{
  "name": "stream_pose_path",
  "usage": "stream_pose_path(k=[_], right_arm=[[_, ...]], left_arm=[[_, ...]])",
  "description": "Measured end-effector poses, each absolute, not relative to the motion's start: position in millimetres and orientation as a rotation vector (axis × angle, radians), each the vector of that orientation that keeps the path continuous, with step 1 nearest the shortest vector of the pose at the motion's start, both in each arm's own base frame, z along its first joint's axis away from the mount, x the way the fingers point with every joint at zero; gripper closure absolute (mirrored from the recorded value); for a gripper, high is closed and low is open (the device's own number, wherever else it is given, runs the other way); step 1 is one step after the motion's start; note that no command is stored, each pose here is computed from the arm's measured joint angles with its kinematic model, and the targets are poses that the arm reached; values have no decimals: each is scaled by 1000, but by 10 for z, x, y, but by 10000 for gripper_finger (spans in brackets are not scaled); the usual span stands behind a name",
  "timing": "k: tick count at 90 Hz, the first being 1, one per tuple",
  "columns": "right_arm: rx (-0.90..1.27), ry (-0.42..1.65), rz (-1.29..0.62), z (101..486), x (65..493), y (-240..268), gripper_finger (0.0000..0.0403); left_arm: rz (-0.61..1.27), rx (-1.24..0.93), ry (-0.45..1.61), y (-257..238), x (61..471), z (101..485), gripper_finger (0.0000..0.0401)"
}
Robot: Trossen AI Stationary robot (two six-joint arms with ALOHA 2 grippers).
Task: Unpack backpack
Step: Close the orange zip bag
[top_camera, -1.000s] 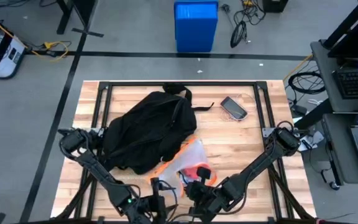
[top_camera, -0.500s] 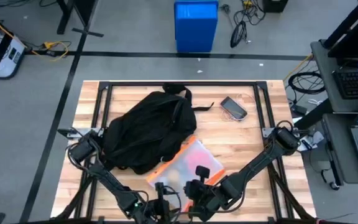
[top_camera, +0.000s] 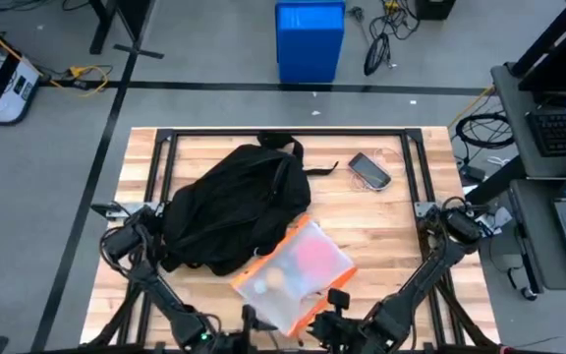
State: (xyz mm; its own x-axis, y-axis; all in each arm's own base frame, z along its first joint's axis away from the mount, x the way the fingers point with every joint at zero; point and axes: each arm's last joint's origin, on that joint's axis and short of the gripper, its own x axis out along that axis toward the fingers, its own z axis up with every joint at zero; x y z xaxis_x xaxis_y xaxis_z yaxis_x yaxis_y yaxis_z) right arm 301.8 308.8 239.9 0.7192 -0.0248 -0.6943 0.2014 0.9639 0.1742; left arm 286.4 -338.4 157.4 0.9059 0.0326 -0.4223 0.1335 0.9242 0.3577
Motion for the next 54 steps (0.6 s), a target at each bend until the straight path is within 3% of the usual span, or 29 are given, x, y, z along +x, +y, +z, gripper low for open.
stream_pose_path(k=[41, 54], right_arm=[[230, 738, -151, 2402, 3046, 3056, 332], [210, 725, -168, 2401, 3044, 3045, 332]], left_arm=[[90, 585, 523, -3173, 3005, 1278, 106], [44, 582, 534, -3135, 3085, 1285, 114]])
